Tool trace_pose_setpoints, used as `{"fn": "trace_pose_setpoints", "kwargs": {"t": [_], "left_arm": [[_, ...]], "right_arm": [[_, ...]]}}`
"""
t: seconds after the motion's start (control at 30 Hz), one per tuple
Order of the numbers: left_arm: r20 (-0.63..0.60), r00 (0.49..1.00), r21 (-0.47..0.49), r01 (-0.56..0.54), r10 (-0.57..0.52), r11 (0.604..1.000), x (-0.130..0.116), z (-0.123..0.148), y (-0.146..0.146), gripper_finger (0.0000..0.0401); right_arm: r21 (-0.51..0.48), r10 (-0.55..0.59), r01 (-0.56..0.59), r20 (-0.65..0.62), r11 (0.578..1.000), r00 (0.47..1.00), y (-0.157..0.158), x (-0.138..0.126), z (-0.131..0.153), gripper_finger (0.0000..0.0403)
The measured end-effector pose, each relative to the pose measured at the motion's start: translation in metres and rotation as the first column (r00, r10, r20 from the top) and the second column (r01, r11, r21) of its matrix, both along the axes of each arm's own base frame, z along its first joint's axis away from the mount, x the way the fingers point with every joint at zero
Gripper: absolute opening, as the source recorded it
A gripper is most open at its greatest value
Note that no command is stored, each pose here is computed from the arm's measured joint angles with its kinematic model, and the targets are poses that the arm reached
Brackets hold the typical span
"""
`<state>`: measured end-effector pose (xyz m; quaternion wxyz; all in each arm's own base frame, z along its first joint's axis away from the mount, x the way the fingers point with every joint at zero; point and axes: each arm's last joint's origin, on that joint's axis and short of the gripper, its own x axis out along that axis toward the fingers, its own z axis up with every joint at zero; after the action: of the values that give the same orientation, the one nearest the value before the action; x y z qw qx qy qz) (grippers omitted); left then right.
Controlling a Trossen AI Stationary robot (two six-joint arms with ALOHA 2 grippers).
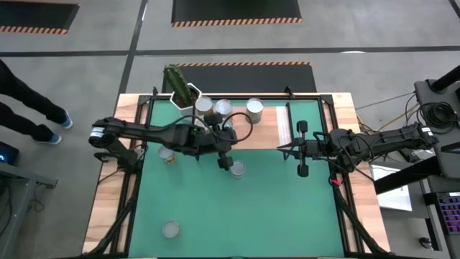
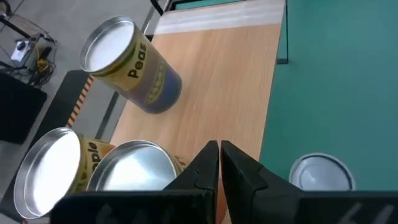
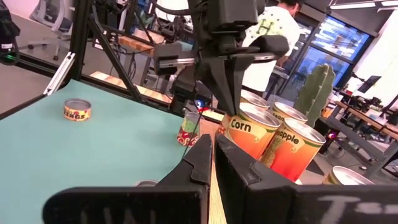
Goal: Pick and place cans onto a shelf
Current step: Adjust the cans on the shelf
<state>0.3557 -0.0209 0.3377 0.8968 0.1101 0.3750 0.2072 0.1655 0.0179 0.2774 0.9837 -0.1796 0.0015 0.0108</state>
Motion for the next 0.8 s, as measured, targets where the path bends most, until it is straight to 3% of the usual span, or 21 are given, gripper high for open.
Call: {"fn": "trace_pose_setpoints", "kwargs": {"t": [0.2,0.4,0.63,0.8], "left_arm": [[-0.045,0.997,0.058,-0.062,0.064,0.996,0.001,-0.008,0.004,0.0000],[-0.070,0.994,0.053,-0.079,0.082,0.995,-0.001,-0.010,0.005,0.0000],[-0.068,0.995,0.050,-0.073,0.077,0.996,-0.002,-0.010,0.002,0.0000],[-0.022,1.000,0.046,-0.012,0.014,0.999,-0.011,0.003,-0.017,0.0000]], "right_arm": [[0.000,0.000,0.000,0.000,1.000,1.000,0.000,0.000,0.000,0.0009],[0.000,0.000,0.000,0.000,1.000,1.000,0.000,0.000,0.000,0.0009],[0.000,0.000,0.000,0.000,1.000,1.000,0.000,0.000,0.000,0.0009],[0.000,0.000,0.000,0.000,1.000,1.000,0.000,0.000,0.000,0.0009]]}}
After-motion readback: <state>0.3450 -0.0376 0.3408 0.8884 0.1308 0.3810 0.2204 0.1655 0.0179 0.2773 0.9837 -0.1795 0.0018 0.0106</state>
